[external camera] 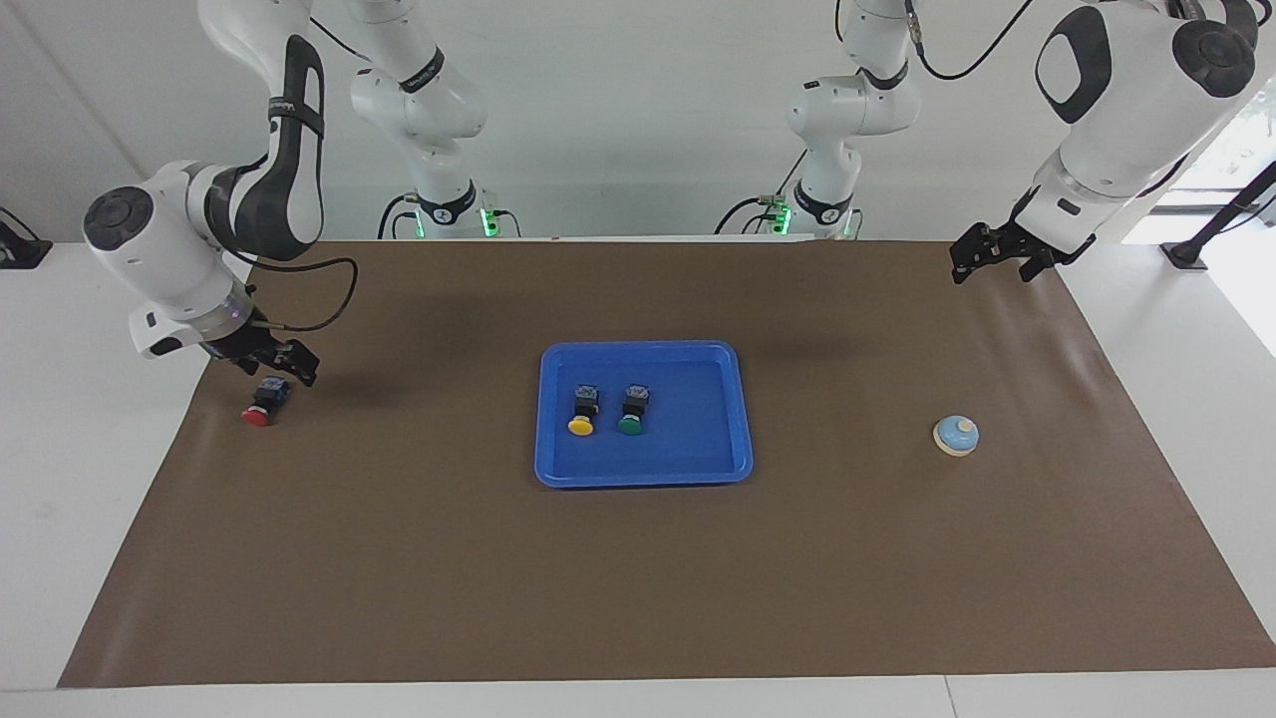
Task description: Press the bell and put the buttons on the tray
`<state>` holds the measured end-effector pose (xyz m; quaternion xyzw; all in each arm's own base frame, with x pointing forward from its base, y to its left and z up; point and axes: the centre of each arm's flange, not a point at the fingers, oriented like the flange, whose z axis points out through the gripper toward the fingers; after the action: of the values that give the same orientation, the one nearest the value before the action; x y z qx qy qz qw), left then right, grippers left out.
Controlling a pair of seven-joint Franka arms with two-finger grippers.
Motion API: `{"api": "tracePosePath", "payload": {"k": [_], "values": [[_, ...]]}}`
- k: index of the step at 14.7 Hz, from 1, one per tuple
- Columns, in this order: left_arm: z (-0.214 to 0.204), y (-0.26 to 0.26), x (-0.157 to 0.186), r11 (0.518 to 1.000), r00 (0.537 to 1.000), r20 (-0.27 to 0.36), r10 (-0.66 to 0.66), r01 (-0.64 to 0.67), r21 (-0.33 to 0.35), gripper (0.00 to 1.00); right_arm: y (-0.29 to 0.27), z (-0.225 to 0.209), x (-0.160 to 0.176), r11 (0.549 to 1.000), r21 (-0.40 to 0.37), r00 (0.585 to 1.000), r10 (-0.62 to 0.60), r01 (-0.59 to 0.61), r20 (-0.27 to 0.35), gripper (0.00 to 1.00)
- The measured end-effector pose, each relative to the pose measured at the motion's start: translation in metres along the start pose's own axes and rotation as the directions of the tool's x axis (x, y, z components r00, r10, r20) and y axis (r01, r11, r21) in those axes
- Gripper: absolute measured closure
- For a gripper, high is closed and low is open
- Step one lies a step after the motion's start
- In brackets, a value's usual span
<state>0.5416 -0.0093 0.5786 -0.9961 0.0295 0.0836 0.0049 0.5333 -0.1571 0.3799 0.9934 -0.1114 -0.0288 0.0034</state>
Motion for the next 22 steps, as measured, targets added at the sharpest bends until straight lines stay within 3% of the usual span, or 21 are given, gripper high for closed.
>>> {"api": "tracePosePath", "payload": {"k": [6,16,17,19,22], "values": [[0.000,0.000,0.000,1.000,1.000,0.000,0.000,0.000,0.000,0.00,0.047,0.058,-0.036,1.000,-0.015,0.991,-0.027,0.025,-0.134,0.00],[0.000,0.000,0.000,1.000,1.000,0.000,0.000,0.000,0.000,0.00,0.060,0.092,-0.041,0.999,-0.025,0.986,-0.052,0.049,-0.159,0.05],[0.000,0.000,0.000,1.000,1.000,0.000,0.000,0.000,0.000,0.00,0.059,0.092,-0.040,0.998,-0.025,0.985,-0.056,0.052,-0.161,0.17],[0.000,0.000,0.000,1.000,1.000,0.000,0.000,0.000,0.000,0.00,0.057,0.091,-0.039,0.998,-0.026,0.984,-0.059,0.055,-0.166,0.22],[0.000,0.000,0.000,1.000,1.000,0.000,0.000,0.000,0.000,0.00,0.056,0.091,-0.036,0.998,-0.026,0.984,-0.062,0.059,-0.168,0.57]]}}
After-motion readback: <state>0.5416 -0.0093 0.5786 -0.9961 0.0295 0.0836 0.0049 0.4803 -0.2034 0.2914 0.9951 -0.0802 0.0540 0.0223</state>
